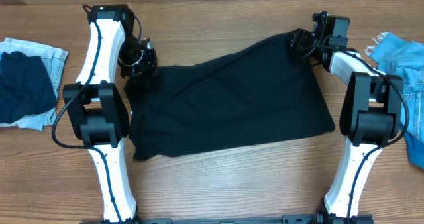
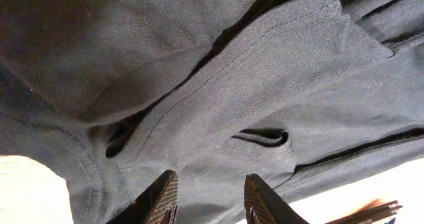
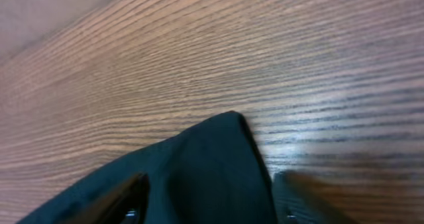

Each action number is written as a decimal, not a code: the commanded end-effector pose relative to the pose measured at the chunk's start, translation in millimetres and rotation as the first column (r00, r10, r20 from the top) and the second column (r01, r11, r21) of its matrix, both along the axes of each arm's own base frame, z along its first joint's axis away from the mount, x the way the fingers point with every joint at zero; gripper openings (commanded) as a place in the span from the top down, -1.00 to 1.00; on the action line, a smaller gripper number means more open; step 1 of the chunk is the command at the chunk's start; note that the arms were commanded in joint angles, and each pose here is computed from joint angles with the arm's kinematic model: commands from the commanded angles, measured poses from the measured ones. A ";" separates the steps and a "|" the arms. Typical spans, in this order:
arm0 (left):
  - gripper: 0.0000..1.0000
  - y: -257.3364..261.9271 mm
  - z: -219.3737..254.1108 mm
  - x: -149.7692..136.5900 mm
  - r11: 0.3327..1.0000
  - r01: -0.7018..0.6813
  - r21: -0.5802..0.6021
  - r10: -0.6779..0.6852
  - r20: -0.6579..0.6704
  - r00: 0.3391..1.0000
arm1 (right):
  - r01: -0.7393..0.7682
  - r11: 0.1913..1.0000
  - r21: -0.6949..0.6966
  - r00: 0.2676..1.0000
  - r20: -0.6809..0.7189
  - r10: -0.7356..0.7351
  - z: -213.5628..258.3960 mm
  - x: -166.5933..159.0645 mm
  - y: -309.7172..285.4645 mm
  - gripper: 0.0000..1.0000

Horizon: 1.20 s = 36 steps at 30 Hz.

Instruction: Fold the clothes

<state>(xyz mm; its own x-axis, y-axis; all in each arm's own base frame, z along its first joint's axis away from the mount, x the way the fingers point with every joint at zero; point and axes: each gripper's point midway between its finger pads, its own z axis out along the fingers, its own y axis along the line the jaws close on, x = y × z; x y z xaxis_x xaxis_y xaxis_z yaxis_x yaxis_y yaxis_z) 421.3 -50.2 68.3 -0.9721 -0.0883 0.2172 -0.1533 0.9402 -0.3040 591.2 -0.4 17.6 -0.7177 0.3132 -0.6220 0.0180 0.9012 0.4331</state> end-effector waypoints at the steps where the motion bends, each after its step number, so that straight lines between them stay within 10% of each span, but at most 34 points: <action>1: 0.26 -6.1 8.2 3.0 1.000 -0.005 -0.006 0.005 0.023 1.000 | -0.006 1.000 0.009 1.000 0.005 0.006 -5.3 2.3 0.1 -0.15; 14: 0.23 -7.7 7.3 7.9 1.000 -0.010 -0.004 0.010 0.042 0.999 | 0.014 0.983 0.186 1.000 -0.009 -0.013 5.9 -5.6 -28.0 0.92; 27: 0.24 -7.4 7.4 7.8 1.000 -0.011 -0.004 0.011 0.041 0.999 | 0.117 0.987 0.114 0.977 -0.192 -0.094 86.6 -71.0 -47.0 0.92; 31: 0.23 -7.4 7.4 7.6 1.000 -0.011 -0.004 0.011 0.040 0.999 | 0.127 0.992 0.015 0.969 -0.215 -0.121 88.2 -82.3 -58.5 -0.24; 36: 0.23 -7.4 7.4 7.7 1.000 -0.011 -0.004 0.011 0.041 0.999 | 0.119 0.993 -0.006 0.979 -0.164 -0.118 93.6 -73.0 -62.1 -0.62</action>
